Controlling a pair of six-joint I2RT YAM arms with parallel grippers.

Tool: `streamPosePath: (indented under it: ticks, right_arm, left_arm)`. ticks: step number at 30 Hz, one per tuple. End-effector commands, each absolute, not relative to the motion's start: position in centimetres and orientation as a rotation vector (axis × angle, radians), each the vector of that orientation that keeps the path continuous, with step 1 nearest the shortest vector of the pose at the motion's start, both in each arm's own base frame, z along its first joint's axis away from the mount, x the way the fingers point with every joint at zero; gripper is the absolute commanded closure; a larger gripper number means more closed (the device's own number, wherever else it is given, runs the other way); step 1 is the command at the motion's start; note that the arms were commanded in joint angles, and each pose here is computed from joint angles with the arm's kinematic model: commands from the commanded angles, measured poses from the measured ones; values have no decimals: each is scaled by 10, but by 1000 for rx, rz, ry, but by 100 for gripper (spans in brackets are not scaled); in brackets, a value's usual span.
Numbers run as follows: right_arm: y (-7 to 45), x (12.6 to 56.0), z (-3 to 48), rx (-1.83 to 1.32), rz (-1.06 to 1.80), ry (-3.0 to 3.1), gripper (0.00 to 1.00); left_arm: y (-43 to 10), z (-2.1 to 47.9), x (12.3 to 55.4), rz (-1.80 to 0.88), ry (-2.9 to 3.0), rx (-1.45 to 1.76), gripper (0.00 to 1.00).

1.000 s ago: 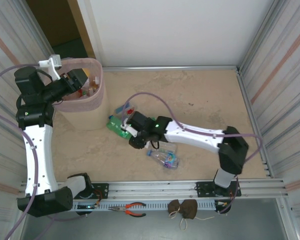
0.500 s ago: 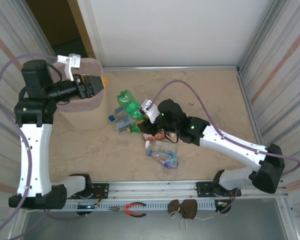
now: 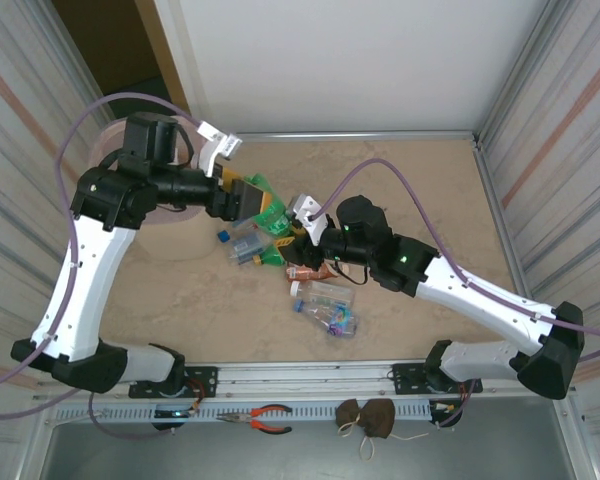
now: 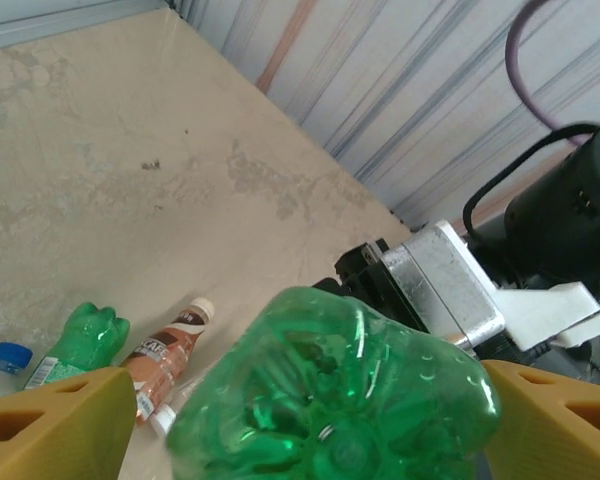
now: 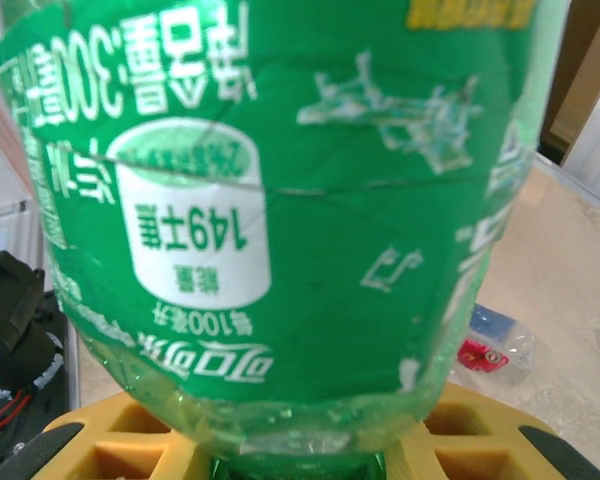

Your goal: Put the plastic bottles in the bin

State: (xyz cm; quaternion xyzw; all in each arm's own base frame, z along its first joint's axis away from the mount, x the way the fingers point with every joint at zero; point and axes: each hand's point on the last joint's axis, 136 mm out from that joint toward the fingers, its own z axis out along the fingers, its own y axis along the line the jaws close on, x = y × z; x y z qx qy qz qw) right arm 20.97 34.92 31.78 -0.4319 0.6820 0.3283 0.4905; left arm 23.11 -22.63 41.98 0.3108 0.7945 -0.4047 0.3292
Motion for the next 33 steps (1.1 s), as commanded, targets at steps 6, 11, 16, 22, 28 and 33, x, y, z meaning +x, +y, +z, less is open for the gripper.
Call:
streamPosePath:
  ticks: [6, 11, 16, 22, 28, 33]
  right_arm:
    - [345, 204, 340, -1058, 818, 1589, 72]
    - [346, 203, 341, -1058, 829, 1588, 72]
    - [345, 204, 343, -1047, 823, 1586, 69]
    - [339, 209, 343, -1011, 785, 1610, 37]
    - [321, 216, 346, -951, 703, 1632, 24]
    - [303, 220, 350, -903, 669, 1635, 22]
  left_arm:
    - [-227, 421, 217, -952, 2043, 940, 25]
    - [-228, 425, 214, -940, 2016, 964, 37]
    - [-225, 429, 213, -915, 1993, 966, 46]
    - [-215, 438, 220, -814, 1972, 919, 49]
    - [-181, 452, 246, -601, 2002, 747, 49]
    - [-132, 470, 274, -394, 2024, 528, 49]
